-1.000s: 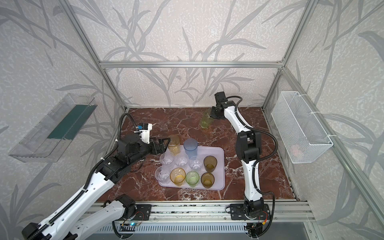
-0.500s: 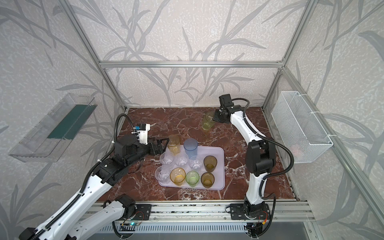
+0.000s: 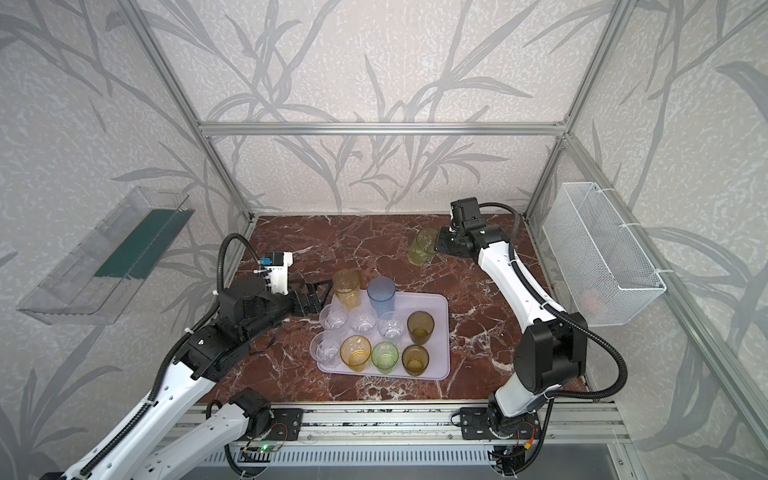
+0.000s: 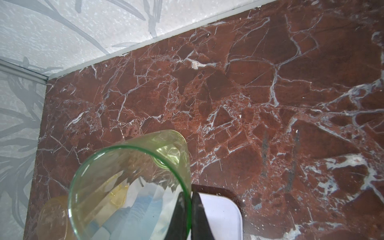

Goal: Place the glasses into the tray
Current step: 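Carry the green glass onto the tray beside the blue glass and lower it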

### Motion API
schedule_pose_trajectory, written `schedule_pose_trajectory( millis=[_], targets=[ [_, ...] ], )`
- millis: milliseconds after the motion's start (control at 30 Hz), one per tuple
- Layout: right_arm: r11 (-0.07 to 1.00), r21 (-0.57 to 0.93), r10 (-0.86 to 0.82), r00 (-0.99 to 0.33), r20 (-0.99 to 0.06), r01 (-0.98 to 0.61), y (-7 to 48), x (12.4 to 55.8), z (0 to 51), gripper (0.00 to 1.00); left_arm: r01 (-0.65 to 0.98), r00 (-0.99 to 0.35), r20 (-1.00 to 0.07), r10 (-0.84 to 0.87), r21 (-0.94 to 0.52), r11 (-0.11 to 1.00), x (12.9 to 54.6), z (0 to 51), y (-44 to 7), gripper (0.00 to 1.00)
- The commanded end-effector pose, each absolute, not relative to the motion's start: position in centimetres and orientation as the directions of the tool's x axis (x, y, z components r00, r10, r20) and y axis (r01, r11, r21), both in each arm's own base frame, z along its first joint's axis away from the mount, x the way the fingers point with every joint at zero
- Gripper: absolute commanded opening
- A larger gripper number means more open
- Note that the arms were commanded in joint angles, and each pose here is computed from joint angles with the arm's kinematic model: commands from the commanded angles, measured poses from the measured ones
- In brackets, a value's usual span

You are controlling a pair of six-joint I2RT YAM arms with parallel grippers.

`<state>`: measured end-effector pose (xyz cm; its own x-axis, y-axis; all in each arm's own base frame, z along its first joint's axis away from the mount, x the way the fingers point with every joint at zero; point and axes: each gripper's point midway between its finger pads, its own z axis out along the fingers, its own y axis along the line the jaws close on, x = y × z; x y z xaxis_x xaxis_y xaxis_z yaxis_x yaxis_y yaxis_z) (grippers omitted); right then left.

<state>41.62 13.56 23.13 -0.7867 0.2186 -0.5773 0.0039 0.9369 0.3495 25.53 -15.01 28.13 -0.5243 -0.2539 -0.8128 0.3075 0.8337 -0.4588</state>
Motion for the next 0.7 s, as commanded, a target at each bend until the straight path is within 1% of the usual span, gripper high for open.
schedule_pose_trajectory(
  millis=[0,333,667],
  targets=[
    [0.949,0.313,0.163,-0.782,-0.602,-0.043,13.8,39.5,24.3,0.0,0.321,-0.54,-0.803,-0.254,-0.475,0.819,25.0,28.0,-15.3,0.99],
    [0.973,0.211,0.048,-0.811,-0.583,-0.094,14.7,35.1,22.9,0.0,0.313,-0.55,-0.79,-0.271,-0.496,0.81,24.3,27.8,-15.1,0.99],
    [0.986,0.121,-0.032,-0.833,-0.553,-0.118,14.6,32.3,21.4,0.0,0.301,-0.557,-0.778,-0.292,-0.517,0.802,23.8,27.2,-14.8,0.99]
  ],
)
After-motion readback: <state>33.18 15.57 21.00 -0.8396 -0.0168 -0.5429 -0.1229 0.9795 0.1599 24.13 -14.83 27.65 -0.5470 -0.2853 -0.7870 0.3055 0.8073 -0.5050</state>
